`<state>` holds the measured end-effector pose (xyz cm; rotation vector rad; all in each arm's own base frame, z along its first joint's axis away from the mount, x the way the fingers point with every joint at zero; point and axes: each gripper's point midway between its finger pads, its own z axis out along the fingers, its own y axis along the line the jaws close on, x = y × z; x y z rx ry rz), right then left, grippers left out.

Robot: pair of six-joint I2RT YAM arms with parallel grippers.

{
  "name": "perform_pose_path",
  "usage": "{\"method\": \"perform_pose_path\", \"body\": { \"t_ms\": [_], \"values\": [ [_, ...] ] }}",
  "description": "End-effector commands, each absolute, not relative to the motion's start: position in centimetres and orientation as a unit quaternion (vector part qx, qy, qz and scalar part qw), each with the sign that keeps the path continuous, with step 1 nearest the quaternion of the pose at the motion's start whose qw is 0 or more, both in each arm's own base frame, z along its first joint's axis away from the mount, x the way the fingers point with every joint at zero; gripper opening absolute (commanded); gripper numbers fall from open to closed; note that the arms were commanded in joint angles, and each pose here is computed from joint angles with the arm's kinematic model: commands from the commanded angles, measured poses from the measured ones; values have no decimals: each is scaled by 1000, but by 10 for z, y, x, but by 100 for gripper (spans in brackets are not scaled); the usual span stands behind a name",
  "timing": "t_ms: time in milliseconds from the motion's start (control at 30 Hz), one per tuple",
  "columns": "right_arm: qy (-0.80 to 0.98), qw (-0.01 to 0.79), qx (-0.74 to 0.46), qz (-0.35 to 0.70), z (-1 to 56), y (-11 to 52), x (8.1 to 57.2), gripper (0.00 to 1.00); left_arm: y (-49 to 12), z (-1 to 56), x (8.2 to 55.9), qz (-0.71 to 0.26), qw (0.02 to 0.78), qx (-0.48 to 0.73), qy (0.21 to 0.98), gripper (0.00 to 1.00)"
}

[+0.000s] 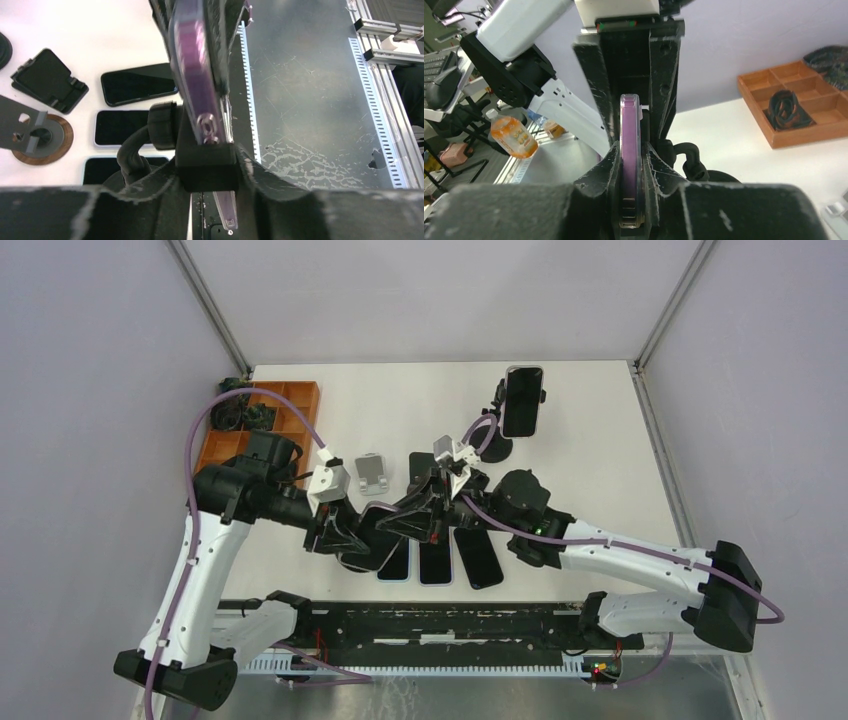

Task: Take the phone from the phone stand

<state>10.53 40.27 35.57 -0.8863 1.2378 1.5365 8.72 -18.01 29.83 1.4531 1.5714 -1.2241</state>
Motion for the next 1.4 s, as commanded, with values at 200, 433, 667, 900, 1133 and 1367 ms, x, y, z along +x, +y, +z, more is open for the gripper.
{"method": "perform_pose_path", "body": {
  "t_ms": [200, 433, 667, 900, 1133, 1367],
  "values": [
    [507, 481, -338, 630, 403, 378, 111, 0, -179, 309, 81, -433, 392, 599, 548, 77],
    [518, 442, -355, 640, 399, 363, 96, 0, -173, 312, 75, -401, 411, 612, 544, 80],
    [484, 407, -368, 682, 412, 351, 70, 0, -168, 308, 71, -381, 421, 619, 544, 79],
    [427, 397, -362, 728, 447, 345, 55, 0, -171, 287, 81, -368, 444, 620, 532, 79],
    [393, 398, -343, 754, 464, 357, 58, 0, -187, 303, 85, -424, 464, 583, 514, 80],
    [382, 413, -339, 754, 467, 373, 64, 0, -191, 306, 73, -485, 431, 565, 510, 81]
  ]
}}
